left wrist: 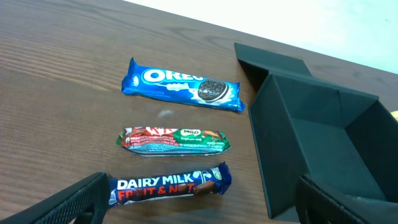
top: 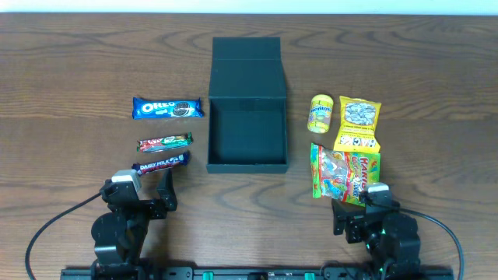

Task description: Pack container

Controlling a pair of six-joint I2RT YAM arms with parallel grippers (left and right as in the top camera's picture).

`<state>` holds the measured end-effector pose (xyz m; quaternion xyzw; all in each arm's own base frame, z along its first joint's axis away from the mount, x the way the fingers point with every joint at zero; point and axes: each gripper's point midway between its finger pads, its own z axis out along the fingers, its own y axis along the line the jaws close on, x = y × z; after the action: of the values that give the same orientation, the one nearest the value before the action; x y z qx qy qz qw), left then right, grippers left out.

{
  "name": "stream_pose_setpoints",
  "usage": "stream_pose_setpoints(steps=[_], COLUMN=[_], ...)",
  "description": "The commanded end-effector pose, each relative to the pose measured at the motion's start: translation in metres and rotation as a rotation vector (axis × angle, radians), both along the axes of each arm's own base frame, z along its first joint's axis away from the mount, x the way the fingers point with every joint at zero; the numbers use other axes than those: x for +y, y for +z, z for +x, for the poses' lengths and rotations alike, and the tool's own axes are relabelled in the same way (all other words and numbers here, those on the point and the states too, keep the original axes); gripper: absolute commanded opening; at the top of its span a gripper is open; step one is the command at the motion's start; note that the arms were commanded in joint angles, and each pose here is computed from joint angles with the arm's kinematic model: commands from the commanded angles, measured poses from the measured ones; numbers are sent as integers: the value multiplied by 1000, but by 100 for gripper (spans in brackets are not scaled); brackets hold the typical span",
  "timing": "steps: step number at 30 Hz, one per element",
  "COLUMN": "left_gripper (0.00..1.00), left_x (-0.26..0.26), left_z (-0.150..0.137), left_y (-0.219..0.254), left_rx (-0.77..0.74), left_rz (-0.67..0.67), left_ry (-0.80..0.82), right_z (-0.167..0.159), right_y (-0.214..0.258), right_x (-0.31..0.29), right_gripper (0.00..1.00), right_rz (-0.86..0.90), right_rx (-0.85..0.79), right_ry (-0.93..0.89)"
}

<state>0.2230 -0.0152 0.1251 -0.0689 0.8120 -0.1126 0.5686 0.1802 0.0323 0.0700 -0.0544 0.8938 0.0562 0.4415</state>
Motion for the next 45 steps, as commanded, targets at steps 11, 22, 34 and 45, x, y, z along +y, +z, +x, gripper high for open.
stream_pose_setpoints(steps=[11,22,34,45], left_gripper=[95,95,95,95], left_x=[1,1,1,1], left_z=[0,0,0,0], left_y=[-9,-9,-9,-9], left_rx=[18,18,17,18], left_rz=[-11,-11,-11,-11], left_ry=[10,10,10,10], right_z=[0,0,0,10], right_y=[-1,-1,-1,17], right_x=[0,0,0,14], right_gripper=[99,99,99,99], right_rz=[7,7,7,114], right_rx=[-2,-2,-2,-68], right_ry=[-5,-5,-5,14])
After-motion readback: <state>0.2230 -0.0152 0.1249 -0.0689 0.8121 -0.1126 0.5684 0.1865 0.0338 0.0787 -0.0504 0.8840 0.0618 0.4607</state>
